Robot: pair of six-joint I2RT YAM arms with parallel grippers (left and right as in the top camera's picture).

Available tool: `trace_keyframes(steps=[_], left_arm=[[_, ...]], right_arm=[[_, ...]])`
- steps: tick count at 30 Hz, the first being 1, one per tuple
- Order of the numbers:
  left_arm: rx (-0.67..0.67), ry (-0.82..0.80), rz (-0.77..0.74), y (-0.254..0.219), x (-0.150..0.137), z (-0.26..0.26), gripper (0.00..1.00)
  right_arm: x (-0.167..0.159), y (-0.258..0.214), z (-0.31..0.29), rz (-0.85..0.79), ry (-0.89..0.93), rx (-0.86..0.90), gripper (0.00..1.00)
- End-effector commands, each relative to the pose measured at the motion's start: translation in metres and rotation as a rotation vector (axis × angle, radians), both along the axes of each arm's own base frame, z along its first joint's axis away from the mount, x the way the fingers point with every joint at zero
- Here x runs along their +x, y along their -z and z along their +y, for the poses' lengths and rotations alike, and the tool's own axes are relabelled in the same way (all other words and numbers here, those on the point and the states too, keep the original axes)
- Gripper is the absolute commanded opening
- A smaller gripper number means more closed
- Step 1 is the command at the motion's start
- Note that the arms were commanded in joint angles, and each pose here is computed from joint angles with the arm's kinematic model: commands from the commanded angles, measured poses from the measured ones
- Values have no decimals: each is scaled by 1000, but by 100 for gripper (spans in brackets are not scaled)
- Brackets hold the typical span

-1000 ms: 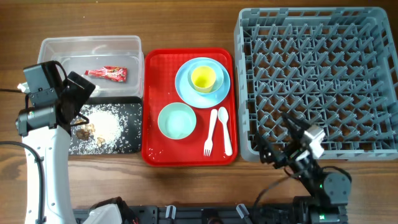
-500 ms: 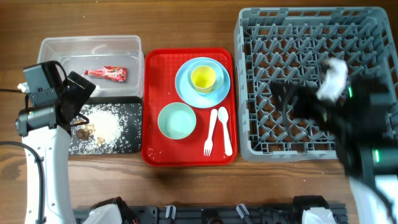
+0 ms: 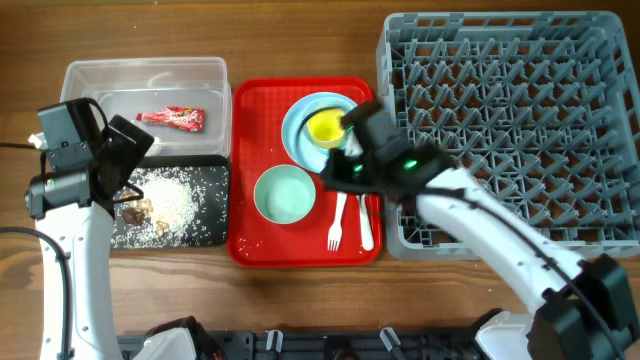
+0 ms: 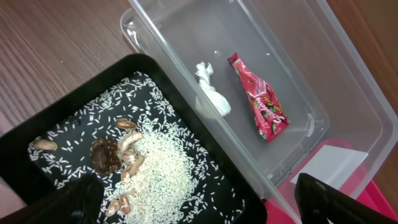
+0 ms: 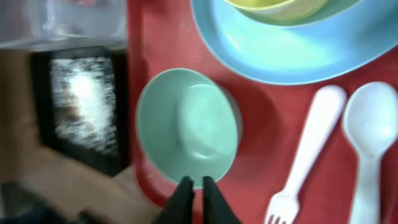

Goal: Sort waste into correct bins and load items into the dishwasher rack
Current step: 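Move the right gripper over the red tray toward the white fork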

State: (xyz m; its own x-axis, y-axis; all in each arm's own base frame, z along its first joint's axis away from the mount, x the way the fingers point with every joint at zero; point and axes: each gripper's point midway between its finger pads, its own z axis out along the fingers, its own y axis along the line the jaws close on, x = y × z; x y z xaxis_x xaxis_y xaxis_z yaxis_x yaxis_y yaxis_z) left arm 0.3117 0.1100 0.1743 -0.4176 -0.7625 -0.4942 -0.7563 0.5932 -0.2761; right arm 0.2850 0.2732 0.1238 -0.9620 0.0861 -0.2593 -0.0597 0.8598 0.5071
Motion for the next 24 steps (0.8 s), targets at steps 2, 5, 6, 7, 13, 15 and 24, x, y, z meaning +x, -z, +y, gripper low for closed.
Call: trace_keyframes(steps=[2,5,6,7,13,15,24], left_arm=[[16,6,-15,-7,1,2,100],[16,6,-15,-7,1,2,100],[16,6,-14,-7,1,2,100],[16,6,-15,-7,1,2,100],[16,6,-14,-7,1,2,100],[16,6,-14,-7,1,2,100],[16,6,-14,-7,1,2,100]], right_arm=[[12,8,-8,-140,79,-186,14],[3,32,-14,-87,124,-233,15],[1,39,-16,-64,134,-247,15],[-1,46,-18,-48,135,-261,15],[-12,87,-26,72,167,-341,15],[-15,96,-27,112,203,-344,16],[-33,101,-39,222,313,-371,19]])
